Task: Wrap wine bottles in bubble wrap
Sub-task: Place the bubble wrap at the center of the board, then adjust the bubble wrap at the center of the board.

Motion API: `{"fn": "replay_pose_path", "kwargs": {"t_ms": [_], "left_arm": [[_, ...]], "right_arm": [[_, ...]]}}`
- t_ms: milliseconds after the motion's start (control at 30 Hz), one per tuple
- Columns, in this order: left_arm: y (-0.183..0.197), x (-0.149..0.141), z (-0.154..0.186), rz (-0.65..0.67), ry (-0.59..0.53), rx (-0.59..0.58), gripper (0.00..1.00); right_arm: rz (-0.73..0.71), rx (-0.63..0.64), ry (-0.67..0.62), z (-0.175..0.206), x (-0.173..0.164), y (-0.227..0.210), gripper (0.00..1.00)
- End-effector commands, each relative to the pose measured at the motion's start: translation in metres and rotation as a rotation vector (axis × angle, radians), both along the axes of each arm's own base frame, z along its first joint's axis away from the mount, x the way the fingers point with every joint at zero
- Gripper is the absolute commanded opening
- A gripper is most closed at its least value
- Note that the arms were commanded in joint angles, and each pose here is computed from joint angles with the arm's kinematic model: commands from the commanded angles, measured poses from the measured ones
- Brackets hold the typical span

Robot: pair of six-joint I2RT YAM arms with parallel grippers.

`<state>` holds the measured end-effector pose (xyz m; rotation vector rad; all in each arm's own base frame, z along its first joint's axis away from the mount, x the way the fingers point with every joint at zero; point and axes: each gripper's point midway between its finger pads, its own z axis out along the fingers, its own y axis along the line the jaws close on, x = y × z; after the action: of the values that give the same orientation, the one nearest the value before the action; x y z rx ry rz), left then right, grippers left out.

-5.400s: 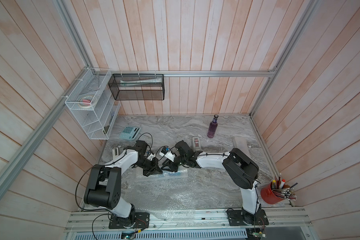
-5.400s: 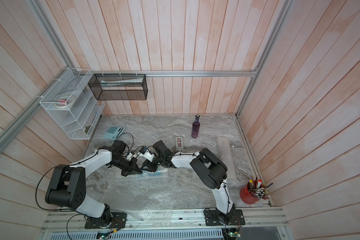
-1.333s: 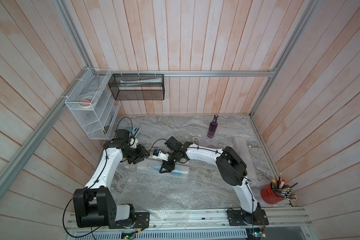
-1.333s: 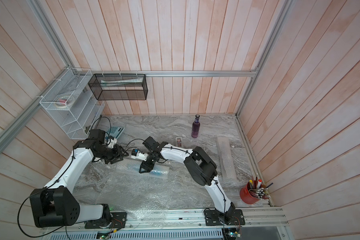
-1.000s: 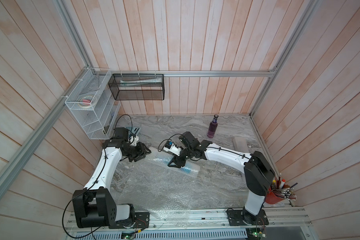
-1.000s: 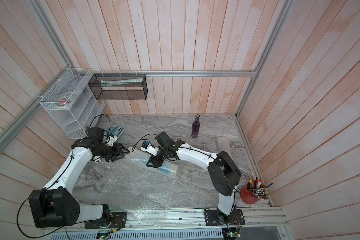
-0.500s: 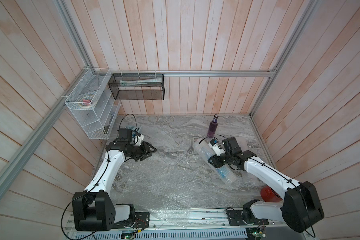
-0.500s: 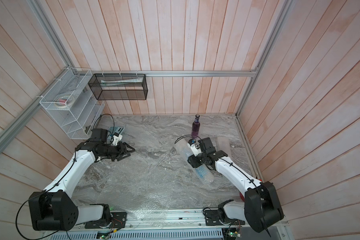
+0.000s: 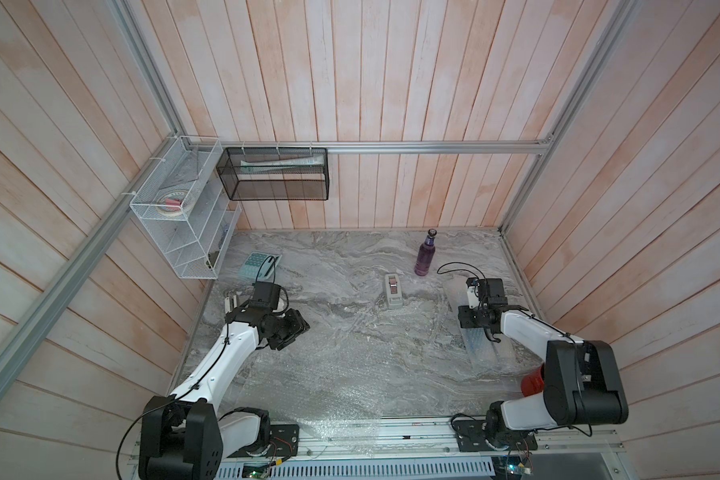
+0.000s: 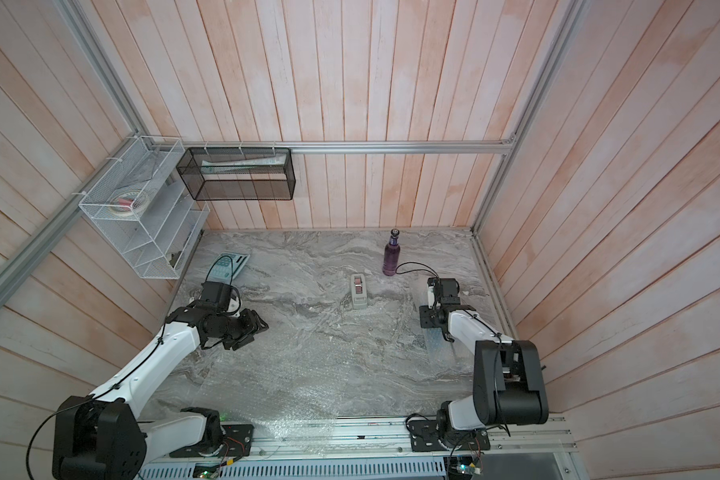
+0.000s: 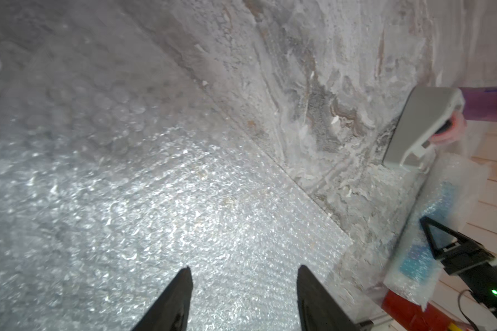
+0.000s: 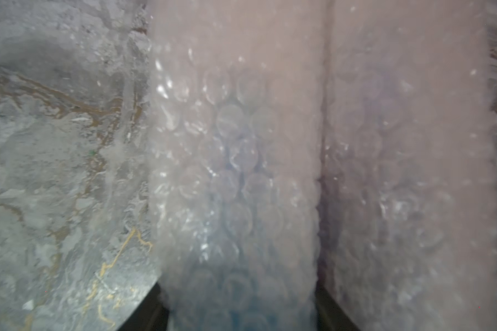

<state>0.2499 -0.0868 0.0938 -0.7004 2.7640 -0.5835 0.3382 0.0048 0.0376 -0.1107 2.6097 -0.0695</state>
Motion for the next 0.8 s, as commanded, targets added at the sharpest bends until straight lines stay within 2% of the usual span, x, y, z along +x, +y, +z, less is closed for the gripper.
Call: {"fn": "replay_pose_path", "kwargs": {"t_ms": [0,100,233,333,600,767], "left_arm": [[0.035,-0.022,-0.028,0.162,0.115,0.192,0.61],[0.052,-0.033,-0.041,0.214,0.168,0.302,0.60],[0.052,-0.019,-0.041,0.218,0.136,0.337,0.60],[0.055,-0.017,-0.054,0.196,0.178,0.396,0.60],[0.053,-0.002,-0.069,0.127,0.178,0.459,0.58],[0.046,0.006,-0.079,0.088,0.178,0.461,0.46]], "right_arm": [[-0.015,-0.064,-0.095,0.018,0.027,-0.013,0.53],[-0.012,-0.033,-0.091,0.017,0.026,-0.009,0.65],[0.007,0.011,-0.134,0.040,0.030,0.000,0.73],[0.024,0.016,-0.173,0.062,0.029,0.002,0.78],[0.143,0.086,-0.252,0.109,0.021,0.037,0.80],[0.211,0.106,-0.283,0.126,0.015,0.064,0.80]]}}
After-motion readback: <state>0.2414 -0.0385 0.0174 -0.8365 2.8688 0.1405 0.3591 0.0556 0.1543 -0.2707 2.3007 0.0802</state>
